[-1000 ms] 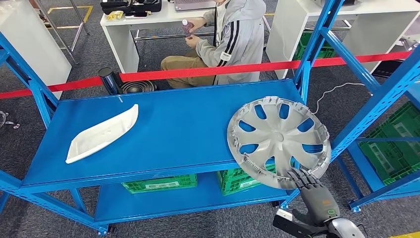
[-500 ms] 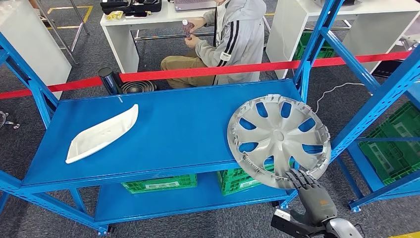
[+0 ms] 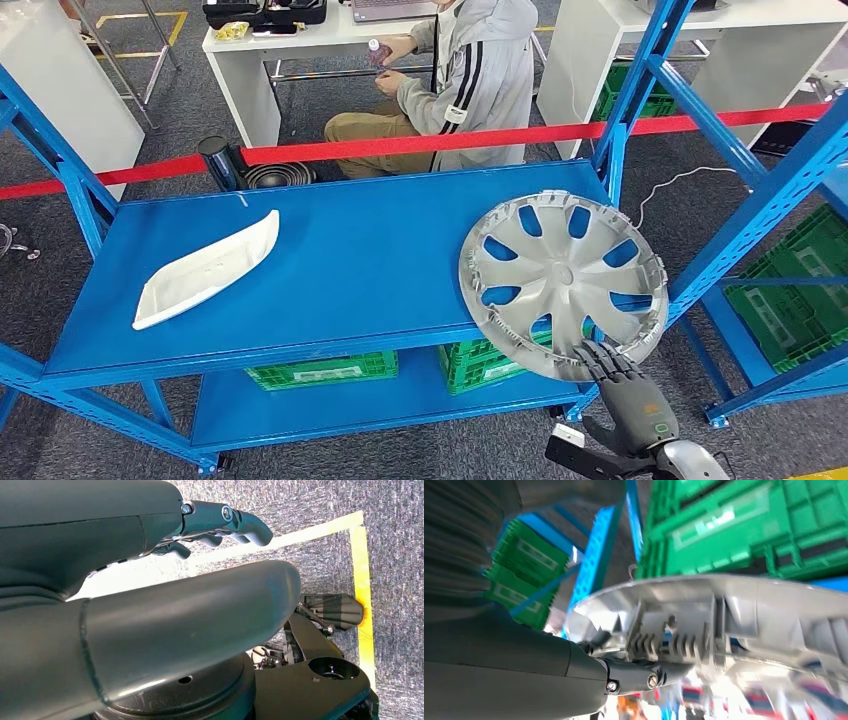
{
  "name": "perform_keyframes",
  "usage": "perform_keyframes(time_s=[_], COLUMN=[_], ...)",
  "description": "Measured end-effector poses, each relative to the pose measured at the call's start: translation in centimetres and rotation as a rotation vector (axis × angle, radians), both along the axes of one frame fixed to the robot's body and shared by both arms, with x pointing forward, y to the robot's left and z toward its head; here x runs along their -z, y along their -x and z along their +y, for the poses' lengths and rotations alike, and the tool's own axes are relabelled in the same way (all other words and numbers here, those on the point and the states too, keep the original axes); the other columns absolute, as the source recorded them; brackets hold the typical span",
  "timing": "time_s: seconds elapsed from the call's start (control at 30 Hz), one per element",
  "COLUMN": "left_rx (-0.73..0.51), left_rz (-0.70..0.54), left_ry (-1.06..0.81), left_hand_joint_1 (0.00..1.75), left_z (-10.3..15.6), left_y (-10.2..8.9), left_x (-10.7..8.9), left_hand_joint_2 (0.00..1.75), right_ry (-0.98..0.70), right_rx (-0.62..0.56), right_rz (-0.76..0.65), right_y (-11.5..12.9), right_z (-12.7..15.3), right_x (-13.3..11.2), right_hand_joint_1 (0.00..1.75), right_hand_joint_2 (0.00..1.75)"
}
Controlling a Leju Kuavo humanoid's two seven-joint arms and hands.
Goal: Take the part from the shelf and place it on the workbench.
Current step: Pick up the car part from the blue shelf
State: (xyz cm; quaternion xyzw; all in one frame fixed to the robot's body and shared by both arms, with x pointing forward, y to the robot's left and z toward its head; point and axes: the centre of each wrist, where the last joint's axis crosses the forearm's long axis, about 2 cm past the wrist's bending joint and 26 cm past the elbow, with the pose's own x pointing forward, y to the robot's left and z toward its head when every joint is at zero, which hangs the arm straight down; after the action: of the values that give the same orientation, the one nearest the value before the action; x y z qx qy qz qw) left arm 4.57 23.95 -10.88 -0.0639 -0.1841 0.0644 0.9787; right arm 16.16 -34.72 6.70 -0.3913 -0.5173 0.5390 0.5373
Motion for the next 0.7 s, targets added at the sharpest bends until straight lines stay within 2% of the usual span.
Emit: perform_keyframes(time_s=[0.17,0.7], left_rx=[0.001,0.006], left_rz=[0.003,0.001], left_ry=[0.006,0.008], left_hand_joint_1=[0.0,0.0], left_z=[-0.3,-0.4], left_y=[0.0,-0.1], left_x=[0.0,-0.1], left_hand_joint_2=[0.0,0.0], right_ry=[-0.009,-0.142], right_rx=[-0.013,-0.077], right_rz=[-0.034,-0.019], right_y=[-0.6,-1.3], right_z=[0.3,3.2], right_x=[-0.3,0.4], right_hand_joint_1=[1.75,1.75], right_hand_joint_2=[1.75,1.75])
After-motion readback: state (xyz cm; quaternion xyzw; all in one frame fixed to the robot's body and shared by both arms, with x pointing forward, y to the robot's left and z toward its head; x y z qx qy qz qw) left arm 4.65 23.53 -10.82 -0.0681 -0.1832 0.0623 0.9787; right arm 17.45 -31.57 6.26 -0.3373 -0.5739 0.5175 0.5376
